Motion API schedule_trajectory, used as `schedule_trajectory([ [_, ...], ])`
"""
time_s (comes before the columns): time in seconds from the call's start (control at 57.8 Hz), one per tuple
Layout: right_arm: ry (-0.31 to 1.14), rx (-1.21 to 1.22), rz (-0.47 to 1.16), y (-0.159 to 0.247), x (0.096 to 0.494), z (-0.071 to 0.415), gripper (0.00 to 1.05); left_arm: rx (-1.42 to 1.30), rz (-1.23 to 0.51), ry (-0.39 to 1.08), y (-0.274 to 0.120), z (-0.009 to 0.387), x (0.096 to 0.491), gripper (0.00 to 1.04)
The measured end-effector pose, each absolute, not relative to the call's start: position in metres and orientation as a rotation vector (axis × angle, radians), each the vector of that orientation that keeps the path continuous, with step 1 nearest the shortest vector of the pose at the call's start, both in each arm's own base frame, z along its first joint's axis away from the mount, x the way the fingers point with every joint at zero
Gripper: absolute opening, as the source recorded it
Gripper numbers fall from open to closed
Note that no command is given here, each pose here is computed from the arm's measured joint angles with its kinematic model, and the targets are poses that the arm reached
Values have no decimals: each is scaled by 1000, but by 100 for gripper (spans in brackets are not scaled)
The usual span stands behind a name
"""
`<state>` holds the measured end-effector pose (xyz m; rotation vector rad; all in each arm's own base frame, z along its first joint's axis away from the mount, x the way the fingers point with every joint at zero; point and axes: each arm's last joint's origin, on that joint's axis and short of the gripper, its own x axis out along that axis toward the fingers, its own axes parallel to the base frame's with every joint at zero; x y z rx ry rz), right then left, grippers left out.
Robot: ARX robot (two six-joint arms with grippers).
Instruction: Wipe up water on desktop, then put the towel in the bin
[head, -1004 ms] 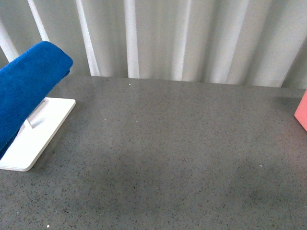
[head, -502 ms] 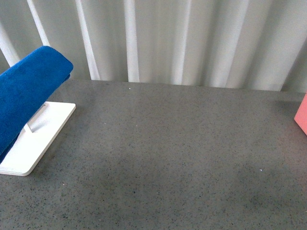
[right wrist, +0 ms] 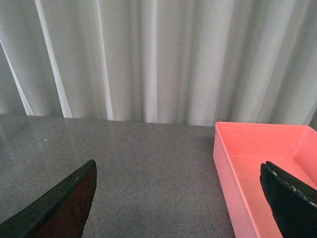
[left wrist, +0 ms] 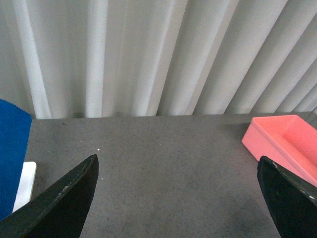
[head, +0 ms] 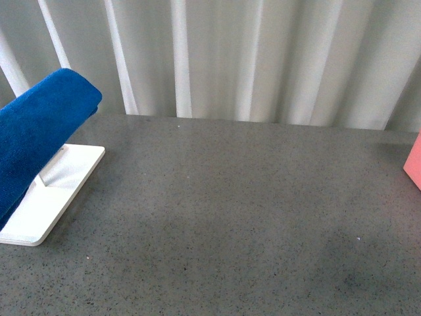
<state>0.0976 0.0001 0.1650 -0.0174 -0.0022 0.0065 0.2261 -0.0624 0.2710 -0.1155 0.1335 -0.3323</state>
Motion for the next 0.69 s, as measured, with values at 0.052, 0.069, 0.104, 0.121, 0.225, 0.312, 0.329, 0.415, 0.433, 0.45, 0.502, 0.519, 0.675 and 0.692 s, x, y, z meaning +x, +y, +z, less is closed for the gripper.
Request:
schedule_trajectory([
  [0.052, -2, -17, 6, 0, 98, 165, 98, -78, -307, 174, -63, 275, 253, 98],
  [0.069, -2, -17, 6, 0, 98, 165, 98, -63, -295, 192, -63, 276, 263, 98],
  [0.104, -2, -17, 6, 0, 98, 165, 98, -26, -277, 229, -63, 277, 285, 98],
  [0.121, -2, -17, 6, 0, 98, 165, 98, -23, -274, 241, -63, 277, 290, 98],
  [0.225, -2, -17, 6, 0, 98, 165, 98, 53, -194, 386, -54, 272, 346, 98],
  [0.312, -2, -17, 6, 0, 98, 165, 98, 121, -94, 485, -39, 263, 387, 98],
  [0.329, -2, -17, 6, 0, 98, 165, 98, 126, -82, 496, -37, 261, 391, 98],
  [0.415, -2, -17, 6, 0, 98, 165, 98, 164, -1, 580, -18, 250, 419, 98],
  [0.433, -2, -17, 6, 0, 98, 165, 98, 169, 8, 586, -16, 248, 421, 98],
  [0.45, -2, -17, 6, 0, 98, 165, 98, 180, 29, 597, -12, 245, 426, 98],
  [0.502, -2, -17, 6, 0, 98, 165, 98, 196, 75, 624, -3, 238, 434, 98],
  [0.519, -2, -17, 6, 0, 98, 165, 98, 202, 89, 631, 0, 235, 436, 98],
  [0.675, -2, -17, 6, 0, 98, 165, 98, 263, 159, 638, 16, 217, 449, 98],
  [0.692, -2, -17, 6, 0, 98, 165, 98, 266, 158, 637, 16, 215, 451, 98],
])
